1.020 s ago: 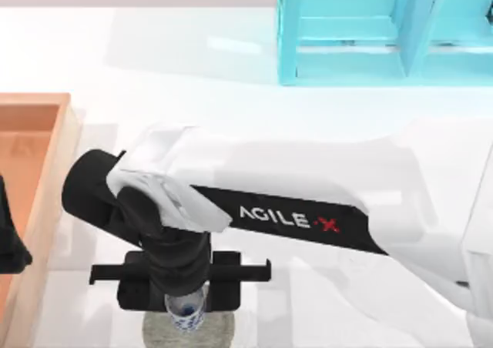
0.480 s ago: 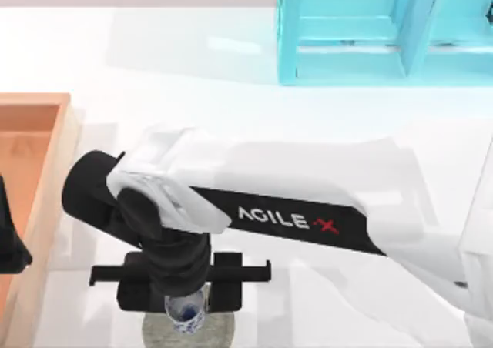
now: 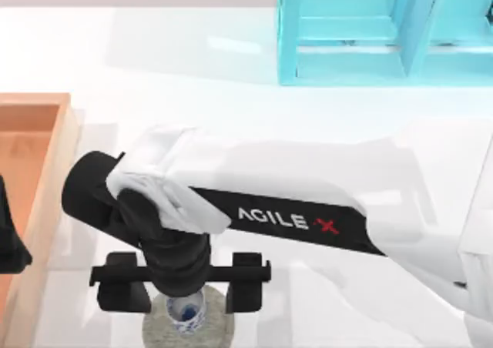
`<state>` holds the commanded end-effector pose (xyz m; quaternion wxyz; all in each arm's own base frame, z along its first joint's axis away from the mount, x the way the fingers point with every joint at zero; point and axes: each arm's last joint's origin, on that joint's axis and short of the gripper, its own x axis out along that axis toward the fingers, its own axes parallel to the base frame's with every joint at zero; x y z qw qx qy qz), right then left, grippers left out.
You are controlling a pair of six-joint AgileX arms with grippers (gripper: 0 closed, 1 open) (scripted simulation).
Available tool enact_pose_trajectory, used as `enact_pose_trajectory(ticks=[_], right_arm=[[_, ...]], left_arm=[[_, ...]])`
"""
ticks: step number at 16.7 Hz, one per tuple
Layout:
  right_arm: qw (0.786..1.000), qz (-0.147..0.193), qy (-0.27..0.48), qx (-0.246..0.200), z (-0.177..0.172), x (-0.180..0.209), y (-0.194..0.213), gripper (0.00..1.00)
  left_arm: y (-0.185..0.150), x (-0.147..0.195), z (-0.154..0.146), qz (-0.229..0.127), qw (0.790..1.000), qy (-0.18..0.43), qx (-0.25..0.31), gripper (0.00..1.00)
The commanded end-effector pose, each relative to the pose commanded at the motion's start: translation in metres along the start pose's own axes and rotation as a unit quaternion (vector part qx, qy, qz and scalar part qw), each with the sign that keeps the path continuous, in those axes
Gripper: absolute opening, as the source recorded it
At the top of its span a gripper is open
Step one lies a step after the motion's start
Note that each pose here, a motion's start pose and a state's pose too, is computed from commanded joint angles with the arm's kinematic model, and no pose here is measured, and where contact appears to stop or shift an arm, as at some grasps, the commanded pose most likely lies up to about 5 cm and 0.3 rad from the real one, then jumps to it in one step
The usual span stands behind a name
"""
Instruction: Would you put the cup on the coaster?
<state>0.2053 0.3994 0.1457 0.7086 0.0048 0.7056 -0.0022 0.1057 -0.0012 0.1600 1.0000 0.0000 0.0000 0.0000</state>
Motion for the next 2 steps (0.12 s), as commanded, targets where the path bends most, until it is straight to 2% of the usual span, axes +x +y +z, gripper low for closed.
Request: enact_pose_trajectory(ticks=[2], right_arm=[[1.000, 0.000, 0.000, 0.000, 0.0000, 0.0000, 0.0000, 1.00]], left_arm=[[0.0000, 0.0000, 0.0000, 0.000, 1.000, 0.000, 0.000, 1.00]])
